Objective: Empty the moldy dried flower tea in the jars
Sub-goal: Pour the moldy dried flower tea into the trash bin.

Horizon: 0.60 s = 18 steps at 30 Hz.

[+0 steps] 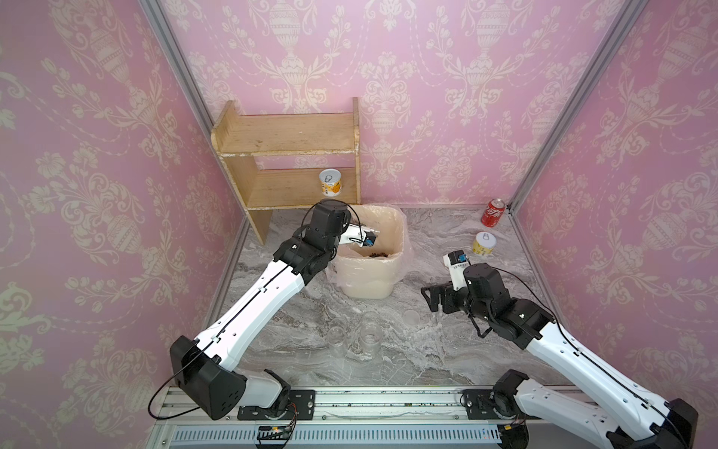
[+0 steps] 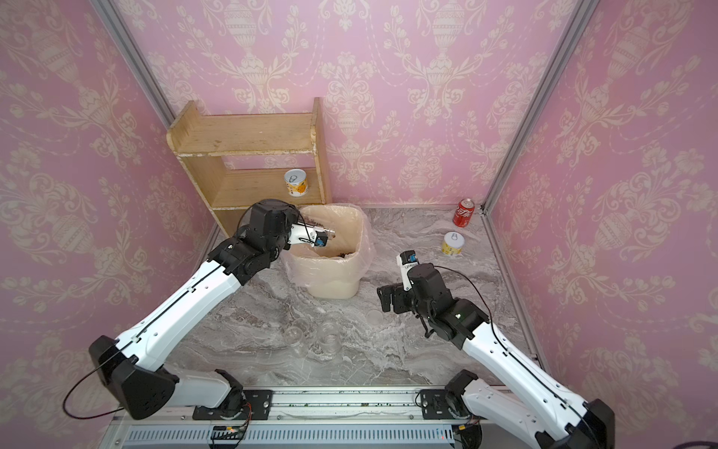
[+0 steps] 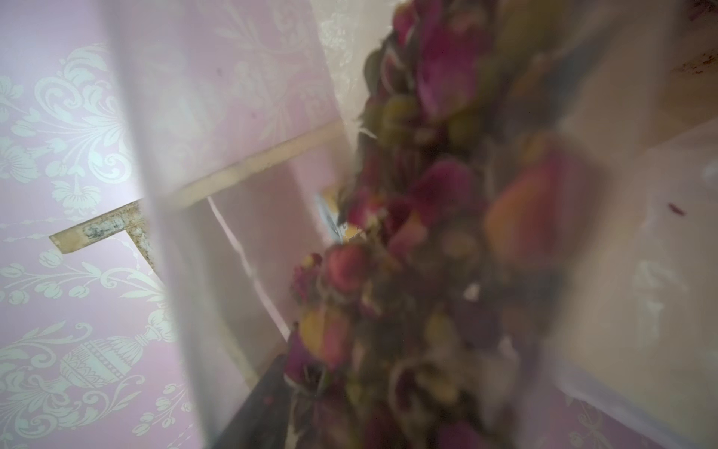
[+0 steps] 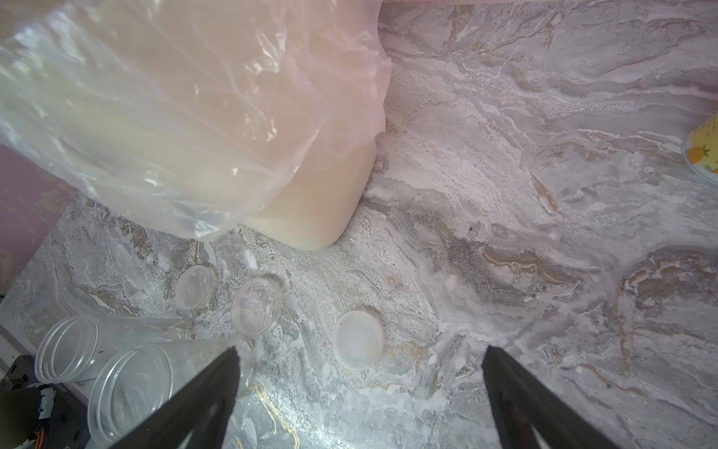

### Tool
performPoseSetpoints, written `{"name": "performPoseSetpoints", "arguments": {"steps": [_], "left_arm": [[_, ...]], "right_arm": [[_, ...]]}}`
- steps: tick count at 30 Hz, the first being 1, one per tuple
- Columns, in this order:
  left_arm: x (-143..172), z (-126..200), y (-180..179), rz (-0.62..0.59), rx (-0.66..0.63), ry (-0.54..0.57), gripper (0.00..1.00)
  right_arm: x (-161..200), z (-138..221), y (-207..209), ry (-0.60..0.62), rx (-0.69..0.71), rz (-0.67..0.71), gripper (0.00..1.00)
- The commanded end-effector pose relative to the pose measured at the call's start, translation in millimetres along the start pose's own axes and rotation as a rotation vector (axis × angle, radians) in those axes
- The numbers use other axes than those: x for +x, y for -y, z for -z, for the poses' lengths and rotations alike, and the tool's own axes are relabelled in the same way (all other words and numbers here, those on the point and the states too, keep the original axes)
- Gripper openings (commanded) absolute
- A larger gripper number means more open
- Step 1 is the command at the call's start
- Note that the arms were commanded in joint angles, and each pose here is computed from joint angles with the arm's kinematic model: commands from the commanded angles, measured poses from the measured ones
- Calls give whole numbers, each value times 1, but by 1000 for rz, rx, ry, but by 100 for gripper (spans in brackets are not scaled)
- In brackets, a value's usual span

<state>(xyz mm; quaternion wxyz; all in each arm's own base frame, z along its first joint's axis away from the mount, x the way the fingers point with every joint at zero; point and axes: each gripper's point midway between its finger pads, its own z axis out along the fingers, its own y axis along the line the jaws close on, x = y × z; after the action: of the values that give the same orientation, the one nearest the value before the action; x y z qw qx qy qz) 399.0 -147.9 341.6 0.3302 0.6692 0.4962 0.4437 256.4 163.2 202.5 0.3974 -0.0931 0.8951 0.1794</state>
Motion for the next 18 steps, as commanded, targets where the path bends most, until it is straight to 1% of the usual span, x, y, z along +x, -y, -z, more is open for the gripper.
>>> {"name": "performPoseSetpoints", "arguments": {"steps": [1,13,18], "left_arm": [[6,-3,-4,-70,-29,-22,17],[2,-8,-8,-115,-60,-3,18],[2,-9,-11,-119,-93,5,18]], "right_arm": [[5,-4,-3,-13,-18,-21,100],[10,-9,-4,-36,-26,-29,100],[10,-9,-5,-36,-33,-38,100]]}}
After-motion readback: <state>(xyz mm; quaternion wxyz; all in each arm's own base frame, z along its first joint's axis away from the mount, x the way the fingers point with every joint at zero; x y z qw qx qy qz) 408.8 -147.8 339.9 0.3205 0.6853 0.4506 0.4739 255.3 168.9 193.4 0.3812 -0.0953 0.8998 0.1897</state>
